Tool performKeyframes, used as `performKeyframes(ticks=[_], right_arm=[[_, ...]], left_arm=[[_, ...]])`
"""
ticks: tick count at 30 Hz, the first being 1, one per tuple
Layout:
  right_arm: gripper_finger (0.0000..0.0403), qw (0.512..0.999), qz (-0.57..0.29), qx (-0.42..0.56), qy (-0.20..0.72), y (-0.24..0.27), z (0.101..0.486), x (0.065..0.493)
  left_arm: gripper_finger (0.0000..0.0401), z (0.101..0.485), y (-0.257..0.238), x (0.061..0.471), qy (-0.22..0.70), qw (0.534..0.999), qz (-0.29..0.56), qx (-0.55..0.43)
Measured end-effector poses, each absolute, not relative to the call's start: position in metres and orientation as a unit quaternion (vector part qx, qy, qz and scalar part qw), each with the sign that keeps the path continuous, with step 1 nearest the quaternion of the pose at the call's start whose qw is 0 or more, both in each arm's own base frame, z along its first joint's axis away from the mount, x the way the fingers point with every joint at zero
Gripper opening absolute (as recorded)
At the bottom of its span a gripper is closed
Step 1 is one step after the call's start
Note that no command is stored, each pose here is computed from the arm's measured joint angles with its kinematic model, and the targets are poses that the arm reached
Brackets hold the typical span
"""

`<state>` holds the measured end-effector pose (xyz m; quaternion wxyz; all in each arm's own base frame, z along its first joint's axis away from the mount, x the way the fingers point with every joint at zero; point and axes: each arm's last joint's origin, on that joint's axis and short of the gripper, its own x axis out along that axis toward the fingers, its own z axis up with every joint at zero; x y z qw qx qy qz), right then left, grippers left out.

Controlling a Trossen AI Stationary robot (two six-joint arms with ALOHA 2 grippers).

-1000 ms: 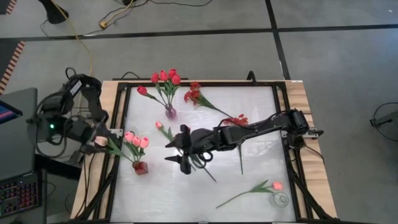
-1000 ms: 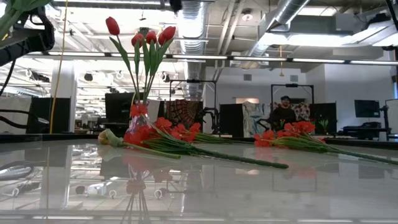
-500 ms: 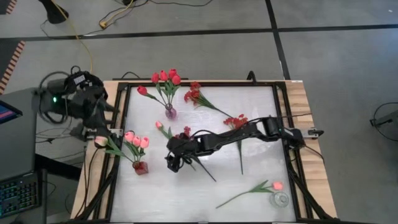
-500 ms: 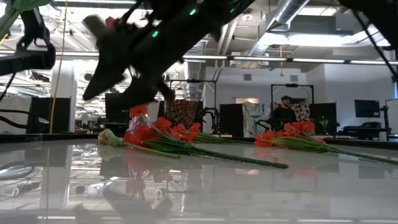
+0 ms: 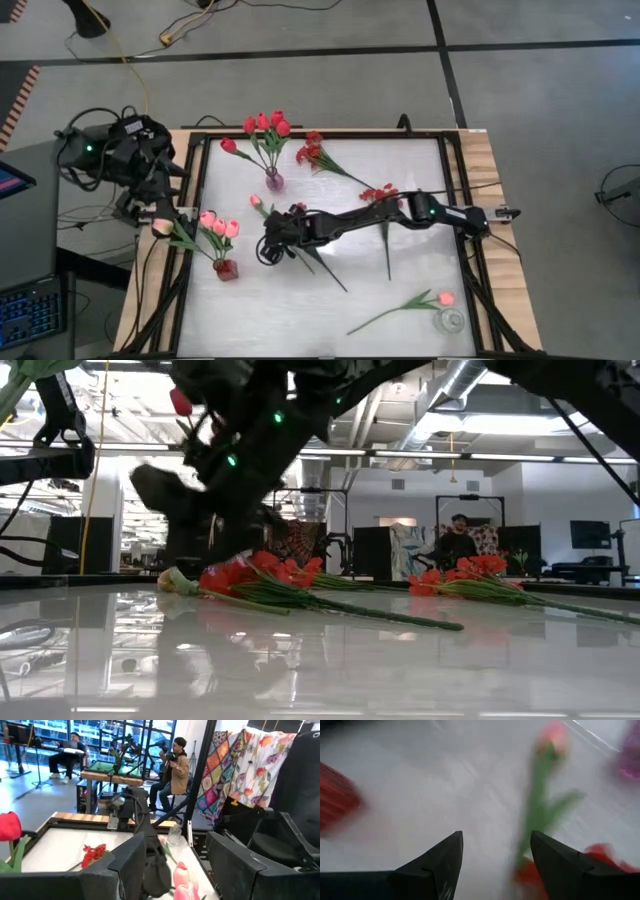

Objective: Sort flowers into vase by color
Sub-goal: Put the pink tulip into the red vase

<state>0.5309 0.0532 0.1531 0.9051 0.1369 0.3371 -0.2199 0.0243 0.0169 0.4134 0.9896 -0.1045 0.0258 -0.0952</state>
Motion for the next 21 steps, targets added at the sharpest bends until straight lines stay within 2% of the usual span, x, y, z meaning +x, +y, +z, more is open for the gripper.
performKeyframes(ticks=[11, 21], right_arm=[[0.0259, 0.881, -0.249, 0.118, 0.385, 0.038, 0.137, 0.526], [0.0259, 0.882, -0.217, 0.113, 0.403, 0.051, 0.130, 0.525]], left_arm=[[0.0194, 0.412, 0.016, 0.024, 0.030, 0.989, -0.100, -0.109], [0.0194, 0.409, 0.017, 0.024, 0.039, 0.988, -0.099, -0.110]])
